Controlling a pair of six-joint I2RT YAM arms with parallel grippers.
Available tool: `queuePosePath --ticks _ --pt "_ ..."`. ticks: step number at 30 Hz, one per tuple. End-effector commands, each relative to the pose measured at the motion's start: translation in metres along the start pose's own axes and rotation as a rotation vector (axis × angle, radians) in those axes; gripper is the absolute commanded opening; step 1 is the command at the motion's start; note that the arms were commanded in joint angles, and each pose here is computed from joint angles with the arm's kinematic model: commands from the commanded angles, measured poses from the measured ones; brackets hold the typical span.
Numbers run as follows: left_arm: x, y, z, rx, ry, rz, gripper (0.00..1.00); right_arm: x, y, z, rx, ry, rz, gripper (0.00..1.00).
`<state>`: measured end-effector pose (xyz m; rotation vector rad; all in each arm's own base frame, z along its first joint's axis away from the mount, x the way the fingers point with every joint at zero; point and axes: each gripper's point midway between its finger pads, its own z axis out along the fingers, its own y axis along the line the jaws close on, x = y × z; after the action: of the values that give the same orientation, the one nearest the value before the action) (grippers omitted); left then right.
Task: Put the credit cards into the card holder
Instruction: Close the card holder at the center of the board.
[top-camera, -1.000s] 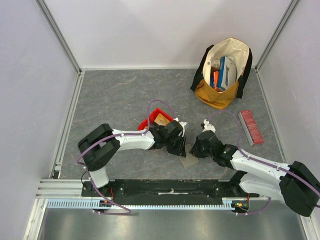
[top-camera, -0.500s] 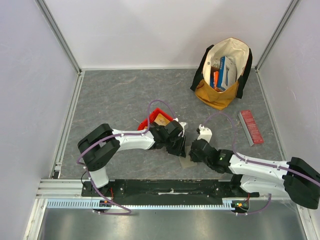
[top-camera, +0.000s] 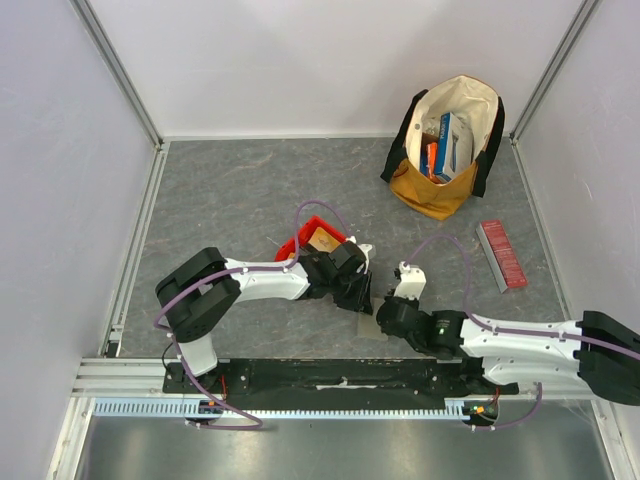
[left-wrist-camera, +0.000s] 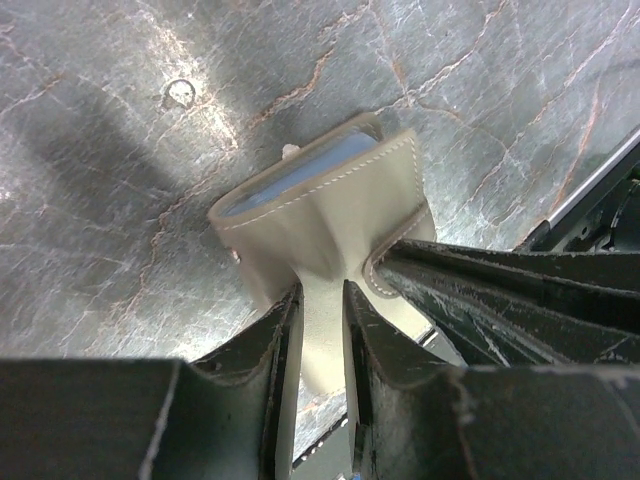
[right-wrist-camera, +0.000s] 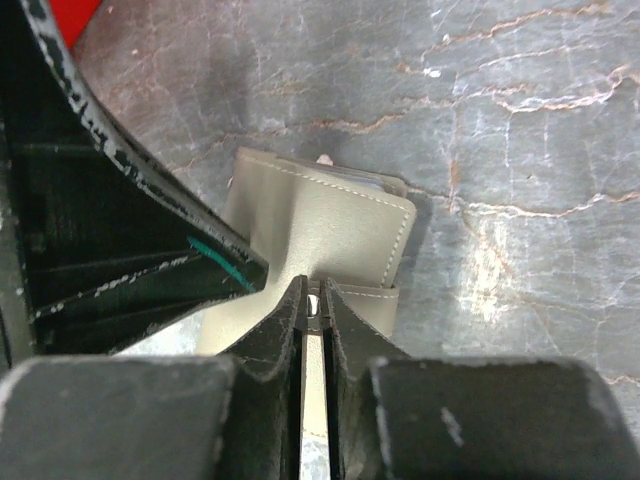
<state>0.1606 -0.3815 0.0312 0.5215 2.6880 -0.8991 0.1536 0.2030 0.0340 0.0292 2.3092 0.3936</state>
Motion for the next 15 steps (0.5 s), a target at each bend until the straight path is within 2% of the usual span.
queuePosePath --ticks 1,7,15 --pt "0.002 0.014 0.006 -0.050 -0.016 -0.020 0.29 0.015 0.005 -0.015 -0.034 0.107 -0.014 0.16" --pt "0.002 0.014 0.006 -0.051 -0.015 -0.017 0.29 0.022 0.012 -0.019 -0.058 0.157 0.013 0.18" --pt "0.004 0.014 0.006 -0.050 -0.007 -0.015 0.28 0.015 0.019 -0.027 -0.096 0.157 0.041 0.19"
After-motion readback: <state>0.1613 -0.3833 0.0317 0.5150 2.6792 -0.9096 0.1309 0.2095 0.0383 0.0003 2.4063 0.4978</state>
